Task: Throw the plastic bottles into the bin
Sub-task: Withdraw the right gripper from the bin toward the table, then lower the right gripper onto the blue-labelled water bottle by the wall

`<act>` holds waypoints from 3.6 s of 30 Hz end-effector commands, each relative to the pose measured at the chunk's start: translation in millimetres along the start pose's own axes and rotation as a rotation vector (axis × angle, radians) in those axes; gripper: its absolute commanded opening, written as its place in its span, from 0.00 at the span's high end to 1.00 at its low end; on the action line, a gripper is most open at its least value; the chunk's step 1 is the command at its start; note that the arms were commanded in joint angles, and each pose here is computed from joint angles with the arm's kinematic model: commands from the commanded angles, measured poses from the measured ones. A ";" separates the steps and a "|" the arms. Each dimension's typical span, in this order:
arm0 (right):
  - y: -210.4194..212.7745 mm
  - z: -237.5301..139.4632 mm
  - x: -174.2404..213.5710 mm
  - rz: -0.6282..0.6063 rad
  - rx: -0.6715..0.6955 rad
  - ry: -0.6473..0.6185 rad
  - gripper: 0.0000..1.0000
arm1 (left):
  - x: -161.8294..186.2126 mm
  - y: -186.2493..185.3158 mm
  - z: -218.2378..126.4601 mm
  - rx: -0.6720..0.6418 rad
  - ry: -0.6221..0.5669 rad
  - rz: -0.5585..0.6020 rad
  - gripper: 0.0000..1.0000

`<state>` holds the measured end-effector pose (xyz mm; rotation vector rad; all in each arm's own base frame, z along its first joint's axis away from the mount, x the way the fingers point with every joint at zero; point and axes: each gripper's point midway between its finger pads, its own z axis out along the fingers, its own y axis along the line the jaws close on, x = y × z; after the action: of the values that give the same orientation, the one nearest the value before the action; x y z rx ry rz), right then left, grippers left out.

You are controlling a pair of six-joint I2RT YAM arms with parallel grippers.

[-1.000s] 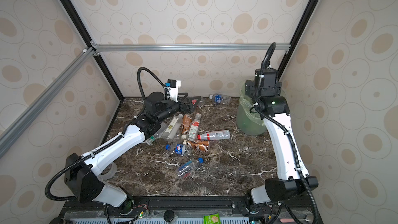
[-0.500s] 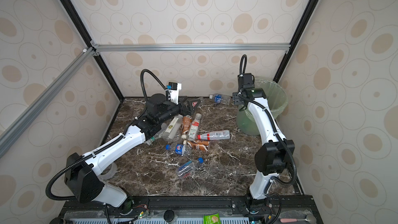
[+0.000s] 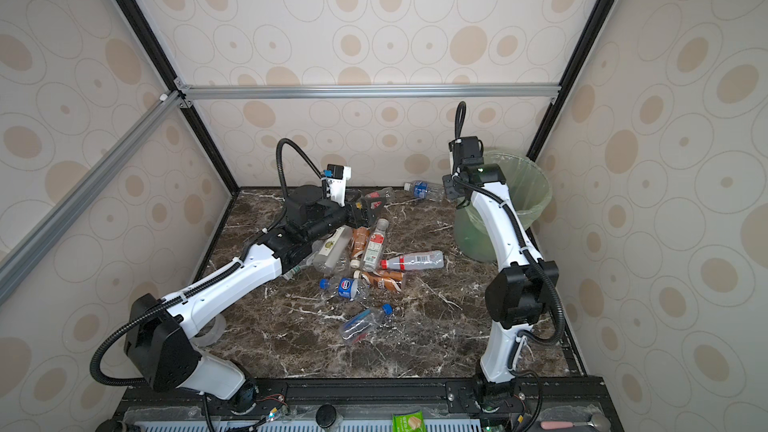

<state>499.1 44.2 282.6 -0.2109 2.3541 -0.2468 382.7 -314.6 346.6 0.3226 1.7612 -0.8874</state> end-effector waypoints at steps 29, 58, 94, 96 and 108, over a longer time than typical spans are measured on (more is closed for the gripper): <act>29.6 26.8 -14.7 -0.264 0.013 -0.042 0.87 | -8.0 -2.2 -18.1 -0.027 -0.031 0.056 0.01; 127.1 -34.0 -99.3 -0.059 -0.139 -0.269 0.01 | 14.8 49.0 -51.7 -0.156 -0.015 -0.047 0.01; 130.5 213.2 -42.8 0.062 -0.016 -0.124 0.00 | 42.1 114.3 -35.5 -0.189 0.069 -0.169 0.01; 129.1 218.7 -40.2 0.068 -0.013 -0.122 0.01 | 41.3 115.0 -35.8 -0.192 0.069 -0.165 0.01; 126.7 237.6 -32.6 0.062 -0.011 -0.119 0.01 | 47.6 119.0 -30.1 -0.180 0.089 -0.183 0.01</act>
<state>671.4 146.8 99.2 -0.1614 2.2767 -0.1968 408.4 -219.3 242.3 0.0867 2.0019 -0.8133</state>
